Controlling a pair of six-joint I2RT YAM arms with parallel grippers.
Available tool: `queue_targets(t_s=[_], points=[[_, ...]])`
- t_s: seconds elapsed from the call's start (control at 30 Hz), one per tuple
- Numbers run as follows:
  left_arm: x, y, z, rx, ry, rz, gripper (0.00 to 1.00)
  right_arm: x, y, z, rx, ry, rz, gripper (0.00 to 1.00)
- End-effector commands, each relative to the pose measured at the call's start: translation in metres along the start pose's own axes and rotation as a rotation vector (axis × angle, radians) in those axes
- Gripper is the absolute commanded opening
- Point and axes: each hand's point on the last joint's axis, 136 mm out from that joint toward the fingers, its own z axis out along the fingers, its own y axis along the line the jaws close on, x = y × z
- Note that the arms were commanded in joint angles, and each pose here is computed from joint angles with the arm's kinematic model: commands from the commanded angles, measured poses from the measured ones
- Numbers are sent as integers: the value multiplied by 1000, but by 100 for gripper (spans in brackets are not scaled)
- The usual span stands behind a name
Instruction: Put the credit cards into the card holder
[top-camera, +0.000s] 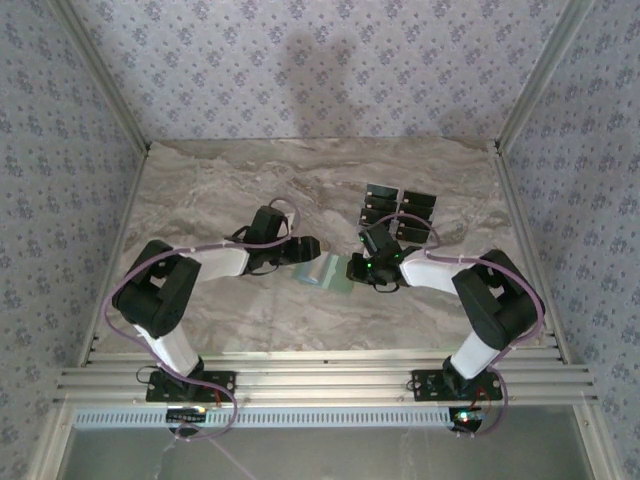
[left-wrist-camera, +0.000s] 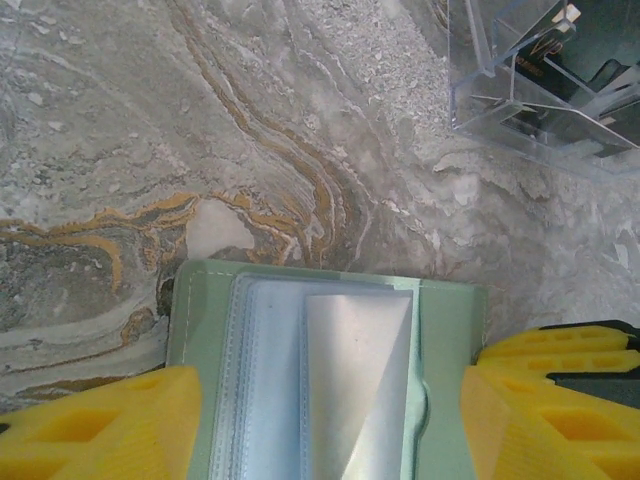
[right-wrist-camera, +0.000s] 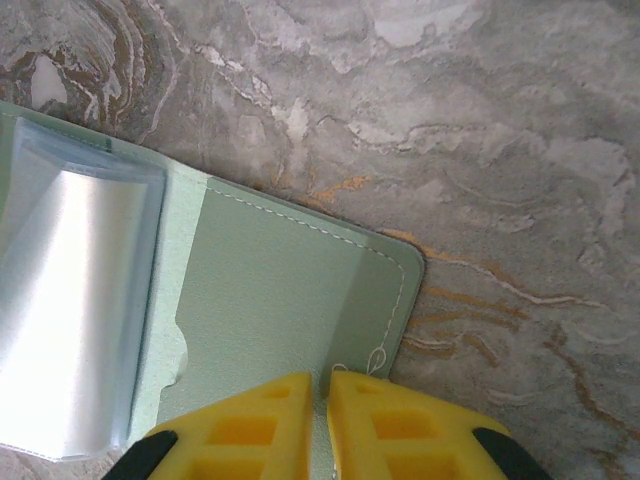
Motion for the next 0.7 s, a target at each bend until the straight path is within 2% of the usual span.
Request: queue_targets(t_s=[0.0,0.1,0.27,0.67], points=[[-4,3,-9,-41,-35,7,69,17,-34,11,112,51,9,17],[-2,14,-8,-97,-25,11,70,18,-34,11,114,52,10,17],[5,20,-1,-107,4,7,70,17,-34,11,112,50,10,17],[15,8,10,-32,60,18,69,17,-35,12,119,53,10,17]])
